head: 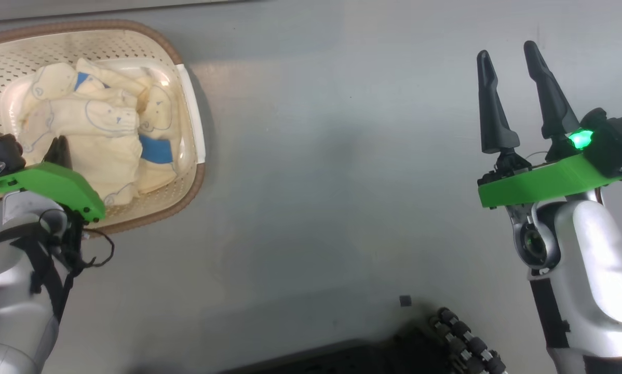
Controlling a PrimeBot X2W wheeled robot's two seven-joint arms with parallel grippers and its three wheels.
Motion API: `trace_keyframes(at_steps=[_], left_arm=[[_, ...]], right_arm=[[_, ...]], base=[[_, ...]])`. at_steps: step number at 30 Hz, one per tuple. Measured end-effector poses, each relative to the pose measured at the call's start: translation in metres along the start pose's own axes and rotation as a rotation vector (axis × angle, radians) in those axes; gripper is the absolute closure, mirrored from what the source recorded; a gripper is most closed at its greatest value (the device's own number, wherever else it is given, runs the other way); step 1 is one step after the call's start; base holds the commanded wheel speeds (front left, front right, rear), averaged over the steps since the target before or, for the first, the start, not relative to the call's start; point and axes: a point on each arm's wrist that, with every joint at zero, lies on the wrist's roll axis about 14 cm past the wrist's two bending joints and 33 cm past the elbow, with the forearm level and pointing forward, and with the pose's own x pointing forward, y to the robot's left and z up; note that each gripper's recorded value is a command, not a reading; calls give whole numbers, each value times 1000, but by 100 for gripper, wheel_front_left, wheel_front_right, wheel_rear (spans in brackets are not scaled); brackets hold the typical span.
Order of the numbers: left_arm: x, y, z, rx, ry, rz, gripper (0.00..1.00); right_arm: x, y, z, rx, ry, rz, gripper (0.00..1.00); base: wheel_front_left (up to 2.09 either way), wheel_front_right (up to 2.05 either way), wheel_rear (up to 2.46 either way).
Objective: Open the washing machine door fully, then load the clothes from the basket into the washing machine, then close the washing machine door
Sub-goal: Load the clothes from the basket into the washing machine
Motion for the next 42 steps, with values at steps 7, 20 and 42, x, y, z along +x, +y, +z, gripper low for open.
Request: trace_keyframes(at_steps=[7, 20, 42], left_arm=[[-12, -11, 47, 32, -131, -5, 100], [-66, -20, 105, 85, -352, 14, 100], [-207, -31, 151, 147, -656, 61, 100]], right_arm=[[-6, 0, 12, -9, -24, -8, 0], [-25, 4, 45, -11, -85, -13, 0], [-93, 22, 102, -14, -168, 11, 0]], base=[[0, 0, 0], [0, 0, 0], [0, 0, 0]])
